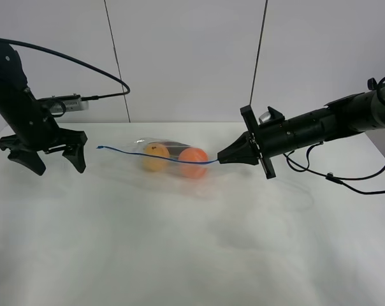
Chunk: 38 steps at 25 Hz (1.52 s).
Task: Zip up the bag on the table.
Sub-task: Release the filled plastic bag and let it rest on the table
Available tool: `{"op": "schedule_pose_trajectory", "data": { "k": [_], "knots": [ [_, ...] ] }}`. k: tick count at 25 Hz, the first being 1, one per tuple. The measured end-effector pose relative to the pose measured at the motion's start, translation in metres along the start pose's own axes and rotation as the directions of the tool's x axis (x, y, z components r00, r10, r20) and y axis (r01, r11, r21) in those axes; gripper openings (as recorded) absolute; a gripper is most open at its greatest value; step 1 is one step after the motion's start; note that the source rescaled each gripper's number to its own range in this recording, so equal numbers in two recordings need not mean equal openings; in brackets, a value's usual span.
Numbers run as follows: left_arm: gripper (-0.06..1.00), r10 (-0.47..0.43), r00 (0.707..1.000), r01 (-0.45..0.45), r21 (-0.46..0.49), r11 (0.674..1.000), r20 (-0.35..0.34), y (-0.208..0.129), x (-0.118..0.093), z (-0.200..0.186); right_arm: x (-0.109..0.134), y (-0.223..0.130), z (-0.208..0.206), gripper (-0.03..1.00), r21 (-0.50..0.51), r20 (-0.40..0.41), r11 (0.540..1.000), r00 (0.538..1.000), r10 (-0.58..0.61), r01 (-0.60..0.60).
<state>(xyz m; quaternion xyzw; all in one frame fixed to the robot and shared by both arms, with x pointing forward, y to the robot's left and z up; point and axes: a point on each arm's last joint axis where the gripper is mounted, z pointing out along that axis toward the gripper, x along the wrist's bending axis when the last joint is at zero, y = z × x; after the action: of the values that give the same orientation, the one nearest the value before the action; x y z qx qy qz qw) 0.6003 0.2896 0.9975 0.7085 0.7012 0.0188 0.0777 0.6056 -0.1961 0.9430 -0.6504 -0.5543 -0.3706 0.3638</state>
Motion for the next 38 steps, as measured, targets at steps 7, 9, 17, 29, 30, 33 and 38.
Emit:
{"op": "schedule_pose_trajectory", "data": {
  "k": [7, 9, 17, 29, 30, 33, 38],
  "knots": [
    [0.95, 0.000, 1.000, 0.001, 0.081, 0.997, -0.022, -0.008, 0.000, -0.021, 0.000, 0.000, 0.000, 0.00, 0.000, 0.000, 1.000, 1.000, -0.001, 0.001],
    [0.95, 0.001, 0.999, 0.001, 0.056, 0.998, -0.046, -0.011, 0.002, -0.033, 0.000, 0.000, 0.000, 0.00, 0.001, -0.001, 1.000, 1.000, -0.001, 0.001],
    [0.95, -0.007, 0.998, 0.002, -0.082, 0.997, -0.061, -0.068, -0.002, -0.093, 0.000, 0.000, 0.000, 0.00, 0.001, -0.001, 1.000, 1.000, -0.001, 0.001],
    [0.95, -0.004, 0.998, -0.010, -0.235, 0.972, -0.061, -0.233, -0.001, -0.106, 0.000, 0.000, 0.000, 0.00, 0.001, -0.001, 1.000, 1.000, -0.001, 0.001],
    [0.95, -0.004, 0.998, -0.012, -0.259, 0.966, -0.060, -0.247, -0.001, -0.103, 0.000, 0.000, 0.000, 0.00, 0.001, -0.001, 1.000, 1.000, -0.001, 0.001],
    [0.95, -0.003, 0.998, -0.018, -0.348, 0.937, -0.059, -0.274, 0.000, -0.090, 0.000, 0.000, 0.000, 0.00, 0.001, -0.001, 1.000, 1.000, -0.001, 0.001],
    [0.95, 0.000, 0.998, -0.030, -0.513, 0.858, -0.059, -0.298, 0.001, -0.086, 0.000, 0.000, 0.000, 0.00, 0.001, 0.000, 1.000, 1.000, -0.001, 0.001]
  ]
}}
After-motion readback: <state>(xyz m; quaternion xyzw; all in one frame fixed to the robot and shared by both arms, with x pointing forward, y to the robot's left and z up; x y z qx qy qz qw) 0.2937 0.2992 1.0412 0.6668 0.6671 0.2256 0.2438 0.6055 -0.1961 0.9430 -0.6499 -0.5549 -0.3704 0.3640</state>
